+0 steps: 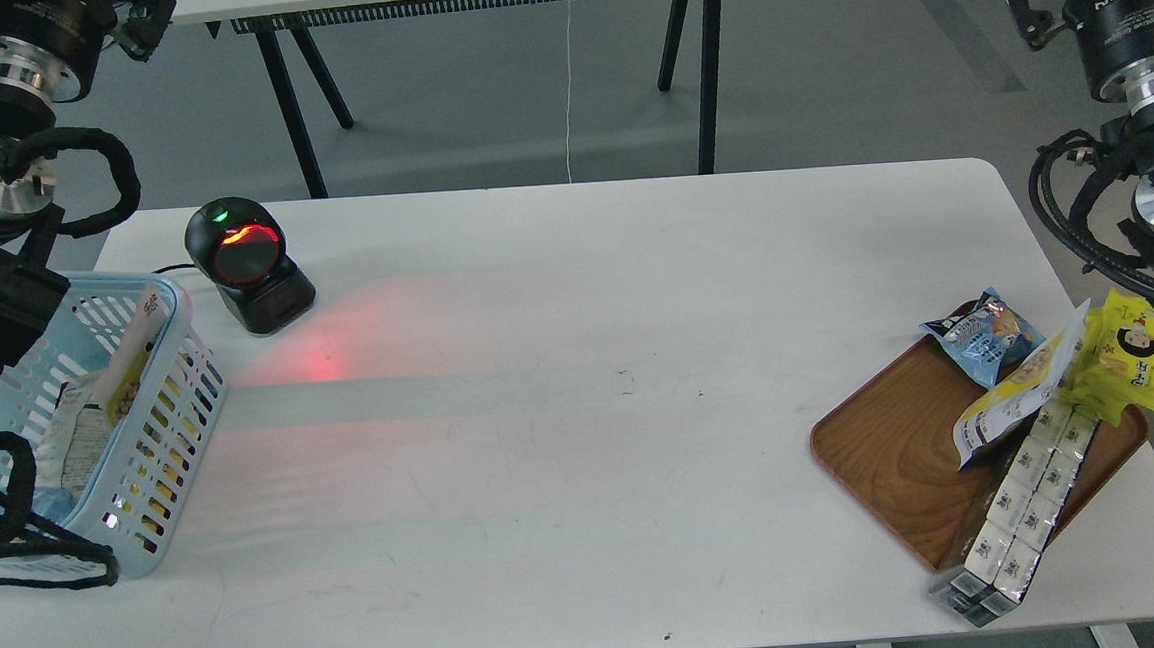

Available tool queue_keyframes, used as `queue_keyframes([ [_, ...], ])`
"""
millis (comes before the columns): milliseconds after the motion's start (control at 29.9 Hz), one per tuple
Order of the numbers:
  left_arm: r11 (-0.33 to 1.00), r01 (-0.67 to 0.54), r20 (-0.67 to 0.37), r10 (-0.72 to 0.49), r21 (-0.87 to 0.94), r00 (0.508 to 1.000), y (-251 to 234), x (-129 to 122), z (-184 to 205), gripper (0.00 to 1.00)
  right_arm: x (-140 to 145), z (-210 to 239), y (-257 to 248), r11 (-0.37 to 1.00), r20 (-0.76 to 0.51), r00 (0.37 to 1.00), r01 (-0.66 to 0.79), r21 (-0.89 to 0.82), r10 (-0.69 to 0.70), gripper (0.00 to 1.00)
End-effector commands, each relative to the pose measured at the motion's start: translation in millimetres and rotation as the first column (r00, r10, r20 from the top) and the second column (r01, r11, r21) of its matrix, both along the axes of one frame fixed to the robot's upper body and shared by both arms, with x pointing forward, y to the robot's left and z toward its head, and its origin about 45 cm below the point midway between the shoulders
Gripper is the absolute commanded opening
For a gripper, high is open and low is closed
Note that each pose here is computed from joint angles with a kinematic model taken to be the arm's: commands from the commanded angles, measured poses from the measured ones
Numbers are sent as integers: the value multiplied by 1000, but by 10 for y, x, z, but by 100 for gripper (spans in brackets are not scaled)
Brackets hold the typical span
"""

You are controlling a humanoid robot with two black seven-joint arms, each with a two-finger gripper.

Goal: Scan snack and place in basket

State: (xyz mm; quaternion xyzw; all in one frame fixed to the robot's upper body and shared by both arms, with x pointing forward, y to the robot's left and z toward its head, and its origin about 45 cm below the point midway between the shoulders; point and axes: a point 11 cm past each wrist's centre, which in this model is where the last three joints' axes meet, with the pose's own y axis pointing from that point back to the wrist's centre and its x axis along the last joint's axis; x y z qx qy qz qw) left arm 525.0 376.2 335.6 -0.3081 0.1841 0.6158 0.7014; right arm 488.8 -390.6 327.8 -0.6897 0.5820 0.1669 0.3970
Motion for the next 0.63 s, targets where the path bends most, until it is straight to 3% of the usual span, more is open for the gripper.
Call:
queue_keyframes([
  [0, 999, 8, -34, -10, -48, 999, -111, -23, -234, 99, -3, -85, -10, 1000, -17, 1000, 11, 5, -11, 99],
  [200, 993, 5, -72, -14, -121, 997, -253, -79, -547, 99, -22, -161, -158, 998, -38, 998, 57, 4, -57, 99],
  [601, 992, 14, -39, -19, -129, 999, -308, -37, -419, 100, 8, -147, -68, 1000, -55, 998, 15, -12, -16, 99],
])
